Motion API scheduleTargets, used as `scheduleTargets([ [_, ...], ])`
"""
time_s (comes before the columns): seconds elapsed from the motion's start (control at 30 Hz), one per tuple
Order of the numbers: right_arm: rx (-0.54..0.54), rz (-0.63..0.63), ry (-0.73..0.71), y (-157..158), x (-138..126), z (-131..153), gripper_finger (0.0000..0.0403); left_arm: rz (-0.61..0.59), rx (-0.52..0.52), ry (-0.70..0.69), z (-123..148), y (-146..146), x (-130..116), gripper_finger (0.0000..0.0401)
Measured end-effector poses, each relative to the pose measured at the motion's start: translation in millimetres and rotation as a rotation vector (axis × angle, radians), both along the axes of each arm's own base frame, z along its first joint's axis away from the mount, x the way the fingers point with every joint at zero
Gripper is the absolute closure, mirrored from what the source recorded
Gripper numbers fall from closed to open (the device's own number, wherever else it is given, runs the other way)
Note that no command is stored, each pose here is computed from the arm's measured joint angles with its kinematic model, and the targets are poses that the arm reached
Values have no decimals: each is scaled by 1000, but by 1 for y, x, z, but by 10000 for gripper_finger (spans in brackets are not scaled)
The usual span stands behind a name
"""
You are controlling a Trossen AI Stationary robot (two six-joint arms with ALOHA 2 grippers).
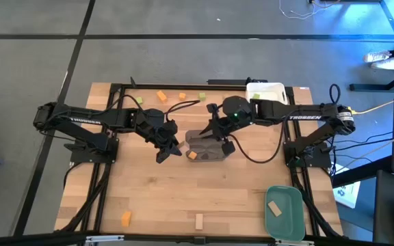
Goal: Sort & place blocks by color
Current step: Put the brown block into the blue bin
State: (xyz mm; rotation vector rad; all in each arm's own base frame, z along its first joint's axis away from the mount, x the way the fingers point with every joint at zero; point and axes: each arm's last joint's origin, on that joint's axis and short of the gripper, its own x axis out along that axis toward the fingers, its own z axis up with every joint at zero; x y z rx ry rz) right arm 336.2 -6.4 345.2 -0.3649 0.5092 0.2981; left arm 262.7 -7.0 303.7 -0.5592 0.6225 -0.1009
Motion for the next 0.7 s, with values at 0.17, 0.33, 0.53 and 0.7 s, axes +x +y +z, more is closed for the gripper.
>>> scheduleTargets([
  [0.17, 1, 0, 3, 0, 2, -2, 382, -3, 6, -1, 0, 0, 0, 289],
  [0.33, 3, -2, 6, 0, 5, -5, 361, -3, 6, -1, 0, 0, 0, 289],
  [0.53, 3, 3, -23, 1, 17, -11, 293, -3, 6, -8, 0, 0, 0, 289],
  [0.7, -5, 27, -45, 8, 24, -15, 235, -2, 5, -8, 0, 0, 0, 289],
])
